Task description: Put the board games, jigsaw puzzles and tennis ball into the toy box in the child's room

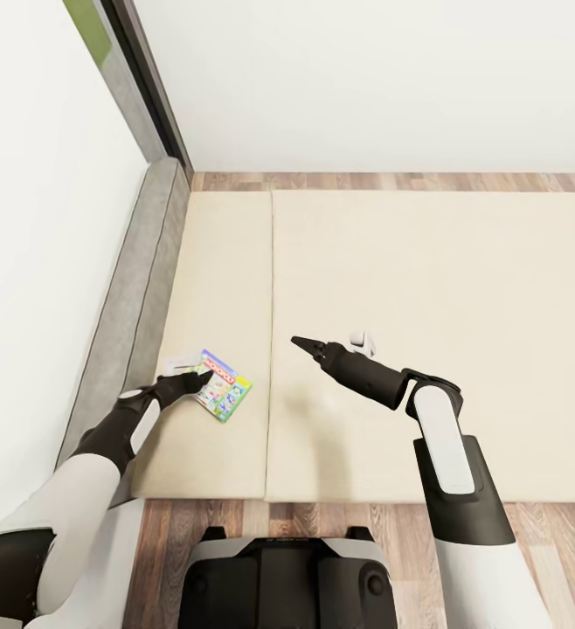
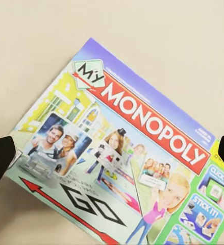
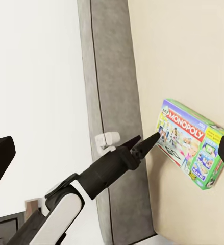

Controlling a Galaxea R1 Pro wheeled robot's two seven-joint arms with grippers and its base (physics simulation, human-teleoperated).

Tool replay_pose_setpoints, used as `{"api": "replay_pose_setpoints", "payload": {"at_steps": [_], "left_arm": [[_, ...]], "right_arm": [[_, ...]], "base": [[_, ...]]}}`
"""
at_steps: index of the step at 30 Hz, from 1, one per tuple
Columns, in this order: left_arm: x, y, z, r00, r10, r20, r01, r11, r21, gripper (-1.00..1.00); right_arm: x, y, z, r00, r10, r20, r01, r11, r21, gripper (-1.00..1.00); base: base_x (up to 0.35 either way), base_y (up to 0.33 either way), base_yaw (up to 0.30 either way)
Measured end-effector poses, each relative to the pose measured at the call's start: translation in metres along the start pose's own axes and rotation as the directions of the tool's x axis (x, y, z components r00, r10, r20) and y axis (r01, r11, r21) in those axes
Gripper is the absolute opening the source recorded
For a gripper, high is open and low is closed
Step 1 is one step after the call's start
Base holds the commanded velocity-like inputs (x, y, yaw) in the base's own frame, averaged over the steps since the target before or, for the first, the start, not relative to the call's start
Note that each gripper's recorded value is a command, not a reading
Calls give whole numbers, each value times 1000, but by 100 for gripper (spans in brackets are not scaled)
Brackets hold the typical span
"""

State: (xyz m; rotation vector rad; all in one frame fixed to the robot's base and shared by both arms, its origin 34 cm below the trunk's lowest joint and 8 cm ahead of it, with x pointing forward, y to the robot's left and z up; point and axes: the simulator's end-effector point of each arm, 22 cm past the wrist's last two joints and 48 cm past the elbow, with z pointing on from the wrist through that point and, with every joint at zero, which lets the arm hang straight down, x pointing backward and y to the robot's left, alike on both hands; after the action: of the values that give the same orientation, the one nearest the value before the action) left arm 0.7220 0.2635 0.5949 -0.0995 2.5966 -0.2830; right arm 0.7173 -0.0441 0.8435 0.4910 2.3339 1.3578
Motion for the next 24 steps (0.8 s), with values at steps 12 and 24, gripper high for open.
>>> {"api": "replay_pose_setpoints", "payload": {"at_steps": [12, 24], "left_arm": [[7, 12, 2, 1000, 3, -14, -3, 1000, 16, 100], [-30, 12, 13, 999, -28, -38, 30, 999, 29, 100]], "right_arm": [[6, -9, 5, 1000, 9, -14, -9, 1000, 8, 100], [2, -13, 10, 1000, 8, -15, -8, 1000, 9, 100]], "base": [[0, 0, 0], [0, 0, 0]]}}
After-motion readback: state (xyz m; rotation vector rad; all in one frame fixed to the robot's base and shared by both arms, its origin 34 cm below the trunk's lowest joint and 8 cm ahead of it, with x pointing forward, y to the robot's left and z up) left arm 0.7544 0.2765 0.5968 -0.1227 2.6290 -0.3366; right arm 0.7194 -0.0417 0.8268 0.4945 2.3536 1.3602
